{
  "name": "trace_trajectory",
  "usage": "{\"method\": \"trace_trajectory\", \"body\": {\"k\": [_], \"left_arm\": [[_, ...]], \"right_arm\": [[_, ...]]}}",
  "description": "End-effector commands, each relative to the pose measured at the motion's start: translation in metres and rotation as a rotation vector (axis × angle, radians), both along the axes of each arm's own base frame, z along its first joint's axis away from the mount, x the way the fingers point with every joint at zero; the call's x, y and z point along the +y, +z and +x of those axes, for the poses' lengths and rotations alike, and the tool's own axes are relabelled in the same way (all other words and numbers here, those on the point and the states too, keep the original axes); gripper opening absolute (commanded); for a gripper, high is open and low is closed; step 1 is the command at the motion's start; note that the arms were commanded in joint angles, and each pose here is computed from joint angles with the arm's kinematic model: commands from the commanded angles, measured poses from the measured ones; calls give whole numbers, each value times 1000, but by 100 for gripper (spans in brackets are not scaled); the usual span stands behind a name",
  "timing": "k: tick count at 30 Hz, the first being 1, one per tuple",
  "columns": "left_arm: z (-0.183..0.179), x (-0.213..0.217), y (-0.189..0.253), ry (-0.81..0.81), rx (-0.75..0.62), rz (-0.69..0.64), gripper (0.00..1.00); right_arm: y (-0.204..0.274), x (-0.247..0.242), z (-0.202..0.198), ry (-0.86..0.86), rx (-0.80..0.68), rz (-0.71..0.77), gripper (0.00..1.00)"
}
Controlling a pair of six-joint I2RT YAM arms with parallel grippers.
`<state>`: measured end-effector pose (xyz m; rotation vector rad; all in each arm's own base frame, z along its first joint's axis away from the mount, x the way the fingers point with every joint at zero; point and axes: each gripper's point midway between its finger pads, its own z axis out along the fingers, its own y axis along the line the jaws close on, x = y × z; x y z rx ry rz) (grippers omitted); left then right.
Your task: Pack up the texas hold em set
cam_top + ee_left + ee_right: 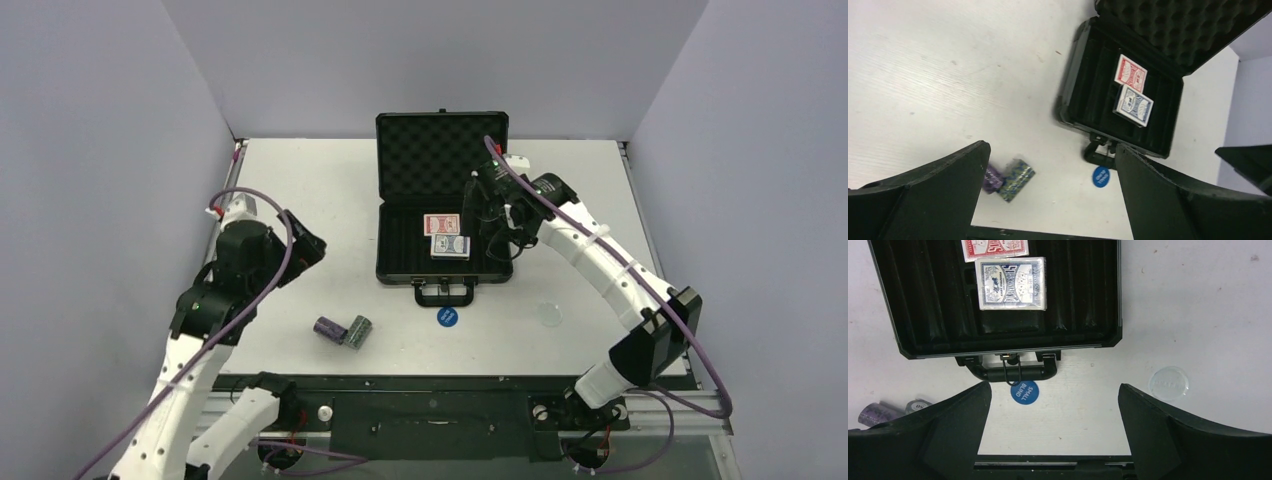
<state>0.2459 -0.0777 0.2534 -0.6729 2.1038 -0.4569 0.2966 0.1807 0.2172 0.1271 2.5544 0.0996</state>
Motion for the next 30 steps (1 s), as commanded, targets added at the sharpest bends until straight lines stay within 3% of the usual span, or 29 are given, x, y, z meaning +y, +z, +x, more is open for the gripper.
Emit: {"method": "trace_trajectory", "body": {"k": [1,12,21,30], "left_arm": [[-37,38,-11,-43,16,243,96],[-68,36,-27,-125,-57,230,96],[-64,44,-42,-55,-29,221,96],[-60,39,-44,-79,-58,203,96]], "right_arm": [[6,17,18,38,-24,23,91],[-36,56,65,26,36,42,61],[-84,52,99,-104,96,93,55],[-113,34,118,-231,138,122,57]]}}
